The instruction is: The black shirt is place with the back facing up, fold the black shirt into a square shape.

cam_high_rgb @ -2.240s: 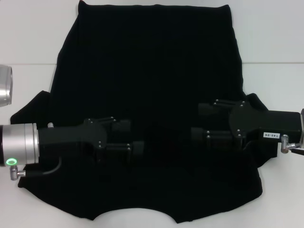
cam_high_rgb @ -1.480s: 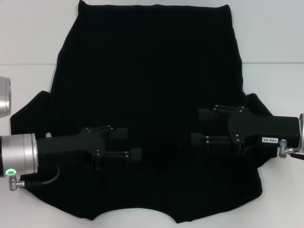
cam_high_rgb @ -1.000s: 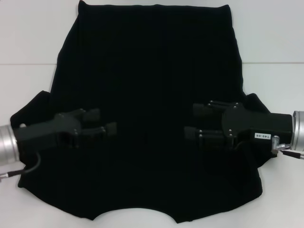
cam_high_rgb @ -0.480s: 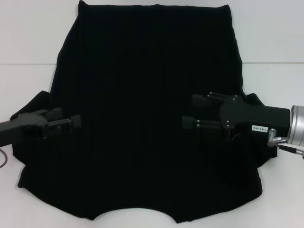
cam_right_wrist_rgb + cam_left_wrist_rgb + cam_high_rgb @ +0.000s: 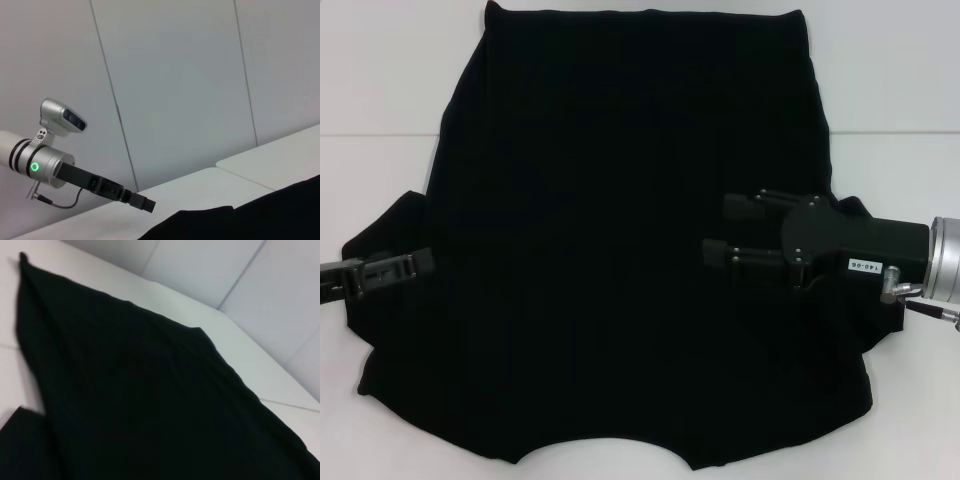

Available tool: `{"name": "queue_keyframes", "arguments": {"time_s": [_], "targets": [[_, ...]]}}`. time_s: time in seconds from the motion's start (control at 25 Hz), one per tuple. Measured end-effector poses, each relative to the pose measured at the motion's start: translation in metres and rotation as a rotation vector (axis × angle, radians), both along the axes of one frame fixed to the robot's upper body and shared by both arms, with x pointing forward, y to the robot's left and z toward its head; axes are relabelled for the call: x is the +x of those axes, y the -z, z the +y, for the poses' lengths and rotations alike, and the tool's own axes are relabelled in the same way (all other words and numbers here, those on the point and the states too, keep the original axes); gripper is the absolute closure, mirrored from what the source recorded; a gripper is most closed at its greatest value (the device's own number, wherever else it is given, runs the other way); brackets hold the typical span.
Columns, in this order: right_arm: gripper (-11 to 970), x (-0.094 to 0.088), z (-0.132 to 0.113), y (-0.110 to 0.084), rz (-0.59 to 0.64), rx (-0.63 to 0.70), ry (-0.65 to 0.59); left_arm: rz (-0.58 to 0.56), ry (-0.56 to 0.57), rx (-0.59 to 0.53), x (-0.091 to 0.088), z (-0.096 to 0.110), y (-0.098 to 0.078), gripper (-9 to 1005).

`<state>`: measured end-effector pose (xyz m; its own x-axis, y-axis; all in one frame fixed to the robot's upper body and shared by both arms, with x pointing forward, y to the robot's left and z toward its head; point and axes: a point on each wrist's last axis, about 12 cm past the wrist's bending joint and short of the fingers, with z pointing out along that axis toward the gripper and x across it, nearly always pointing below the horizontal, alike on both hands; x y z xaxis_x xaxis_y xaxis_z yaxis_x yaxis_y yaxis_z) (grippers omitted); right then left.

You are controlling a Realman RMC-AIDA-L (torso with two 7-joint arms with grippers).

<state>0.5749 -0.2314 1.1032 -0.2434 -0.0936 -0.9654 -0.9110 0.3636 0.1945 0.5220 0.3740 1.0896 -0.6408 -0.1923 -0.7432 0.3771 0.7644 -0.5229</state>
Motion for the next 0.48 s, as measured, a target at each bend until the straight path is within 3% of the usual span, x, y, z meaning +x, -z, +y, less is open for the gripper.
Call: {"name": "queue_keyframes", "arguments": {"time_s": [0.24,0.48], "targets": [[161,0.0,0.0,0.0,0.0,0.002,-0.004,0.121,-0.069,-0.019,0.002,0.003,0.004,121],[163,-0.001,0.0,0.001,0.004,0.003,-0.002,0.148,-0.151,0.019,0.008,0.012,0.007,123]]}}
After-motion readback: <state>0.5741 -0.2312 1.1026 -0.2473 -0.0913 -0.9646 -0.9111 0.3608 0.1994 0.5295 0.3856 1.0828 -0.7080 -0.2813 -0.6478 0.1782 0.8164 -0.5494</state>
